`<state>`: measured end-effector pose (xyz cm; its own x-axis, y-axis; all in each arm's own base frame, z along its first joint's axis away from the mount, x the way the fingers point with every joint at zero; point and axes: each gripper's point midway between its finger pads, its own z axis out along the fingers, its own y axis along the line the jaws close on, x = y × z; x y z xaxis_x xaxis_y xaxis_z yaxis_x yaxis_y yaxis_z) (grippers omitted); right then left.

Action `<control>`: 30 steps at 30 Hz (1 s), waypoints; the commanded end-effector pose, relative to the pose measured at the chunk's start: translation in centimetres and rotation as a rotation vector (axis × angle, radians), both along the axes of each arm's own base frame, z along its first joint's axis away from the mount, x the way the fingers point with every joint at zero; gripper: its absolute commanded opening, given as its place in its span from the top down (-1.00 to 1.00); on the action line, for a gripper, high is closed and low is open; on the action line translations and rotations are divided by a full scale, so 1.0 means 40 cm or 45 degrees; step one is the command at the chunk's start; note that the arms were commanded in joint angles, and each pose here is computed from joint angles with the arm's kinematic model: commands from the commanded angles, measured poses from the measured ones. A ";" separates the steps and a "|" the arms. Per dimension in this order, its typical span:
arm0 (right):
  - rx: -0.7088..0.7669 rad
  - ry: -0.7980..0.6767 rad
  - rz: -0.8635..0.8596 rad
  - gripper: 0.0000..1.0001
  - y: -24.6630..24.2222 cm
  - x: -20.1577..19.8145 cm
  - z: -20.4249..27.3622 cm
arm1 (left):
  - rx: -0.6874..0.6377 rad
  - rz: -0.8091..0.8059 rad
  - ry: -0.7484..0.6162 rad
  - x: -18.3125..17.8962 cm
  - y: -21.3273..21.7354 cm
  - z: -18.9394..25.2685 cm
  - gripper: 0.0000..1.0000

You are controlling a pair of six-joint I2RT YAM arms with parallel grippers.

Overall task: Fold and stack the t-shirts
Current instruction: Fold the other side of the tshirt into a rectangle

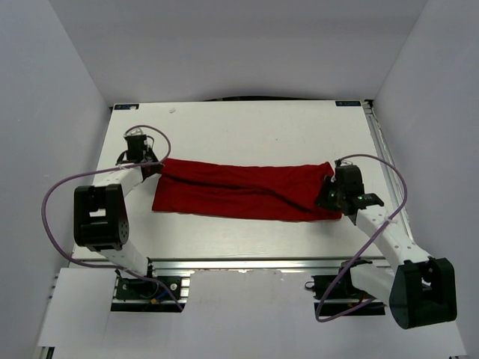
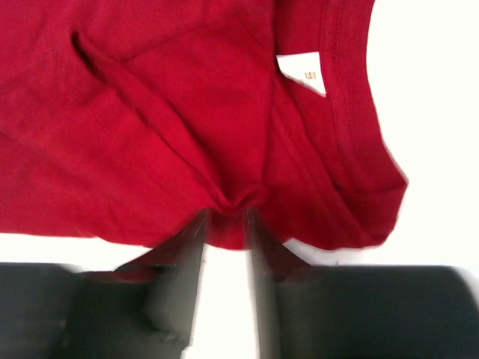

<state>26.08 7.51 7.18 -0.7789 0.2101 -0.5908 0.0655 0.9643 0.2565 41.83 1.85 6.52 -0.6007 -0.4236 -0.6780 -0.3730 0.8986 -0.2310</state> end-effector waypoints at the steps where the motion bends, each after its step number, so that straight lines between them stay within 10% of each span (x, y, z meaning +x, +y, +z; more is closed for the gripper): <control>1: -0.006 0.024 -0.066 0.17 -0.010 -0.021 0.005 | 0.013 0.072 -0.038 -0.007 0.023 0.042 0.50; 3: -0.014 0.034 -0.064 -0.22 -0.011 -0.023 0.006 | 0.001 0.076 -0.049 -0.006 0.021 0.047 0.41; 18: -0.059 -0.092 -0.130 -0.52 -0.032 0.036 0.117 | 0.036 0.084 -0.492 0.013 0.029 0.382 0.04; 25: 0.024 -0.161 -0.041 -0.20 0.012 0.070 0.173 | -0.068 -0.124 -0.336 0.056 -0.042 0.300 0.11; 30: 0.049 -0.156 0.006 0.39 0.034 0.083 0.160 | -0.175 -0.197 -0.266 0.092 -0.085 0.206 0.12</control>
